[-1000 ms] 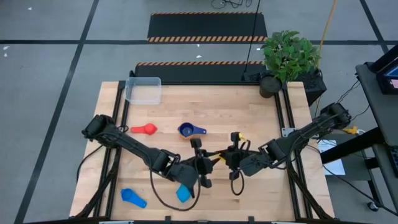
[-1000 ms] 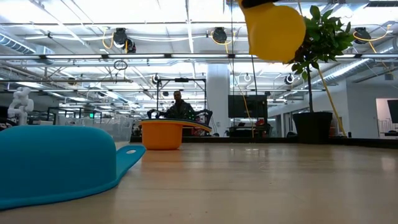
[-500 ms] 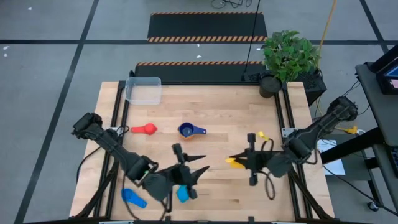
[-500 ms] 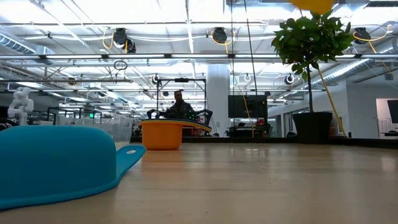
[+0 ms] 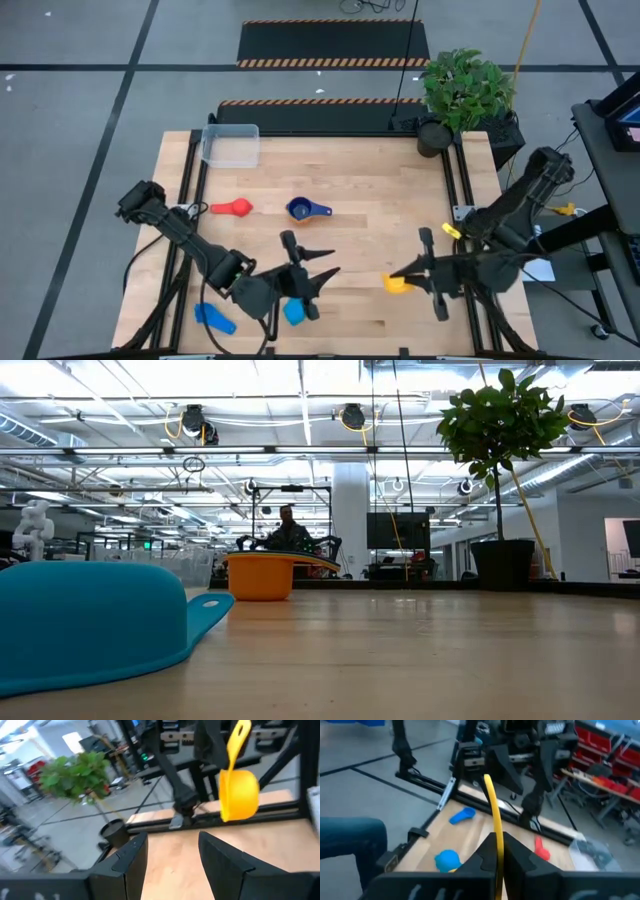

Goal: Nest measuring cups in basket
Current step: Stack the yellow measuring cup on top of the violet measuring cup

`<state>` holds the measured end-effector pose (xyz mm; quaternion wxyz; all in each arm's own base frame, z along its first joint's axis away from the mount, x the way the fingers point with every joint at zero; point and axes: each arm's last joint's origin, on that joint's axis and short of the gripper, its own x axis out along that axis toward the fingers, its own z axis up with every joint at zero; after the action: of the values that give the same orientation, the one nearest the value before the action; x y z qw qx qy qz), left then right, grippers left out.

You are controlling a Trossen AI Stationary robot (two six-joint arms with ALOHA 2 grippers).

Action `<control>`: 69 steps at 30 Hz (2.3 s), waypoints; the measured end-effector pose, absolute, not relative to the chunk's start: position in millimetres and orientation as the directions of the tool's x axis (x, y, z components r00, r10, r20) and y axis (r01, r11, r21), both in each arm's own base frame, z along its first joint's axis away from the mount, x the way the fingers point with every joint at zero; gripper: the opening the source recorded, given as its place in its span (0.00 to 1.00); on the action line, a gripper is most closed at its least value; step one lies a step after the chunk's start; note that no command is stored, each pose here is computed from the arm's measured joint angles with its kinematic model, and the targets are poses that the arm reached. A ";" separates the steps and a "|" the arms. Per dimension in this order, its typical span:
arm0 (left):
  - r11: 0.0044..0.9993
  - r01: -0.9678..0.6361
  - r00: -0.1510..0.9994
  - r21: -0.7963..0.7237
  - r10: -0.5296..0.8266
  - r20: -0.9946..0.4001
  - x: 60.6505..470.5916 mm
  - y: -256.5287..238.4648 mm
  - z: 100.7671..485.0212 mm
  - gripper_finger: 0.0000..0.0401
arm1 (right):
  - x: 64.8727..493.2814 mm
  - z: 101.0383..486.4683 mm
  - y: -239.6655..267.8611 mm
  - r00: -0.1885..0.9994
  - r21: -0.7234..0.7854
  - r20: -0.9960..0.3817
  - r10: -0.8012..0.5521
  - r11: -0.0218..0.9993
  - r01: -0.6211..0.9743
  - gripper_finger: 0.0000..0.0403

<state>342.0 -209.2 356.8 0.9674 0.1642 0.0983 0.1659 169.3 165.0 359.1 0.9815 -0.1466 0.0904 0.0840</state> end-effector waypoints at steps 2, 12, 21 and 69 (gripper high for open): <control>0.904 -0.261 0.939 0.339 0.319 -0.129 345.5 -206.7 354.8 0.45 | 165.4 361.7 169.4 0.972 -0.286 -0.178 0.151 0.938 -0.198 0.00; 0.960 -0.150 0.985 0.237 0.166 -0.048 355.2 -201.5 361.6 0.45 | 133.1 381.8 198.5 0.942 -0.317 -0.009 0.336 0.892 -0.322 0.00; 0.968 -0.100 0.994 0.230 0.087 0.064 365.7 -210.6 360.0 0.45 | 101.8 376.0 198.7 0.919 -0.360 0.194 0.344 0.896 -0.260 0.00; 0.933 -0.089 0.881 0.350 -0.090 0.464 476.5 -216.0 286.9 0.45 | 103.9 308.5 142.7 0.581 -0.221 0.724 0.371 0.923 -0.313 0.00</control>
<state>476.5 -216.0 286.9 0.9524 0.1834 -0.2436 -0.0004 103.9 142.7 308.5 0.8885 -0.0347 -0.4150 0.1925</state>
